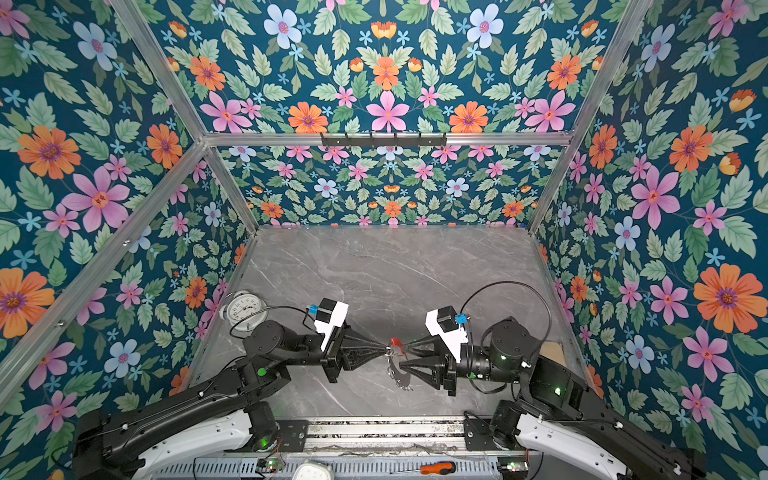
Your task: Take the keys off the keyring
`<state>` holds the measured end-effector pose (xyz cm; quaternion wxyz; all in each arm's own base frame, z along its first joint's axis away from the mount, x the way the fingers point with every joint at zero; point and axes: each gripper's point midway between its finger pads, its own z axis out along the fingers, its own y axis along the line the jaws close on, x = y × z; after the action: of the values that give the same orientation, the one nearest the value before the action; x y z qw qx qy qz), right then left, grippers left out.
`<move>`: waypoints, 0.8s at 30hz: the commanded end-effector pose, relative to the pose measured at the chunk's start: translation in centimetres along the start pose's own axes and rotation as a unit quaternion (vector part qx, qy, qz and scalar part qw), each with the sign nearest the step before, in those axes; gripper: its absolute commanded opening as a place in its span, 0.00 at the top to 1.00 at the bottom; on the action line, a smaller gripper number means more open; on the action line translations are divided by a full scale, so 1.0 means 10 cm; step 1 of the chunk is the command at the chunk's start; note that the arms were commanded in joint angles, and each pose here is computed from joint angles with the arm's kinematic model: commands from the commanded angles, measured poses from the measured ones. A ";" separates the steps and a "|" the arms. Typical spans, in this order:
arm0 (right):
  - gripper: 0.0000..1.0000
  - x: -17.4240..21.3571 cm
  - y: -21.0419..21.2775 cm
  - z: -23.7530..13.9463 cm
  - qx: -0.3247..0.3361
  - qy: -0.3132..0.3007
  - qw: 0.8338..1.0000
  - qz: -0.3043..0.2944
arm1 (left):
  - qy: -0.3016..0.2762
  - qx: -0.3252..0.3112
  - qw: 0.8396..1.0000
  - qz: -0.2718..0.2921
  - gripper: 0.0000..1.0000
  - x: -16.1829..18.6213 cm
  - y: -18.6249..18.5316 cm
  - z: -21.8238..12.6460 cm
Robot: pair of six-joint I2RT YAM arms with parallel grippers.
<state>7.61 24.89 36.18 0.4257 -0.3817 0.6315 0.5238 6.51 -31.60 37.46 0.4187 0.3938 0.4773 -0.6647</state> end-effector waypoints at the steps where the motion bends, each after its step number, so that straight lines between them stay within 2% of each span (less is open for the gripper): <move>1: 0.58 -0.15 0.00 0.03 0.001 -0.028 1.000 0.009 | -0.020 0.015 0.999 0.022 1.00 -0.10 -0.08 -0.01; 7: 0.61 -0.14 -0.06 0.19 -0.009 -0.033 0.999 0.032 | -0.035 0.009 0.999 0.024 1.00 -0.13 -0.07 -0.04; 24: 0.85 -0.04 -0.06 0.30 -0.035 -0.029 0.998 0.053 | -0.041 0.001 0.999 0.023 1.00 -0.11 -0.03 -0.05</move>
<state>8.77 27.73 35.24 0.3920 -0.3462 0.6340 0.5697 6.93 -31.16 37.40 0.4398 0.3784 0.4712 -0.6644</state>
